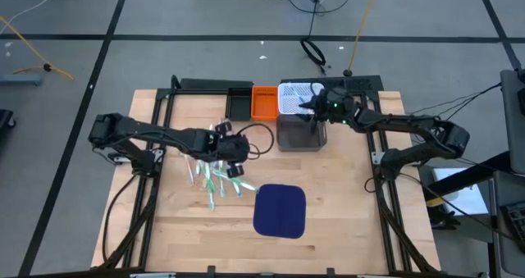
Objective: Pick & Place Toothbrushes
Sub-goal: Put the blue toothbrush into the white basket
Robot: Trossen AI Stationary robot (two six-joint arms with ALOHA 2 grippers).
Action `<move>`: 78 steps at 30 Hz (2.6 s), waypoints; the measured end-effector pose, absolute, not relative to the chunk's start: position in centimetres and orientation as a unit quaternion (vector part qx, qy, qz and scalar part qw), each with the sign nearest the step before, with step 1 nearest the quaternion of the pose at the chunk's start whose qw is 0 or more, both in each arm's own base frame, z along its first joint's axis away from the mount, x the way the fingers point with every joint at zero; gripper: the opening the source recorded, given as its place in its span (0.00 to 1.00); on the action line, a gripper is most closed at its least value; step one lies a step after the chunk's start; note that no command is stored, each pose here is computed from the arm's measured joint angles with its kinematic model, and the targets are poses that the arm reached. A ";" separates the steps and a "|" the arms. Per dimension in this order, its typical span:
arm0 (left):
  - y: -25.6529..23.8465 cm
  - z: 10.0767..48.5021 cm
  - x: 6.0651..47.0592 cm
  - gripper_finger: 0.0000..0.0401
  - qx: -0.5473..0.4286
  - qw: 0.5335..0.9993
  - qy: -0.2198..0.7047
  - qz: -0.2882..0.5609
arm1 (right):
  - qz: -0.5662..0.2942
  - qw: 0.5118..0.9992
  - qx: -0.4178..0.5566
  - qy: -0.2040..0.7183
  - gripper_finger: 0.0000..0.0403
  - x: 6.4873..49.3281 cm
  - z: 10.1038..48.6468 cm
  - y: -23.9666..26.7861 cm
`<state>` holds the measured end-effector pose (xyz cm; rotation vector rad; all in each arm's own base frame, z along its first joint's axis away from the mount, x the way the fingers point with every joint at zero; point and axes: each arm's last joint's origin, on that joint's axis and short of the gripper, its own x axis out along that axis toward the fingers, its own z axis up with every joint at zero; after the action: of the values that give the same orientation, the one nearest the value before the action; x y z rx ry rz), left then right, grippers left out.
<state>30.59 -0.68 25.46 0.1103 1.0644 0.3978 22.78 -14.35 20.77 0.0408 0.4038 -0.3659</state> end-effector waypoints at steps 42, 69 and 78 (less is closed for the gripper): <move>2.0 15.4 29.3 0.31 0.134 0.772 0.620 0.040 | -0.086 0.976 -0.002 0.198 0.43 25.2 20.8 -9.6; 0.9 23.8 33.3 0.00 0.125 0.815 0.545 0.150 | -0.086 0.976 0.000 0.201 0.41 25.1 20.8 -9.6; 0.7 28.1 34.4 0.00 0.106 0.867 0.456 0.171 | -0.083 0.977 0.003 0.196 0.41 25.2 20.8 -9.4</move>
<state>34.36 0.68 28.11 0.2225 0.9558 0.3571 25.23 -9.43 20.84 0.0069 0.3957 -0.1675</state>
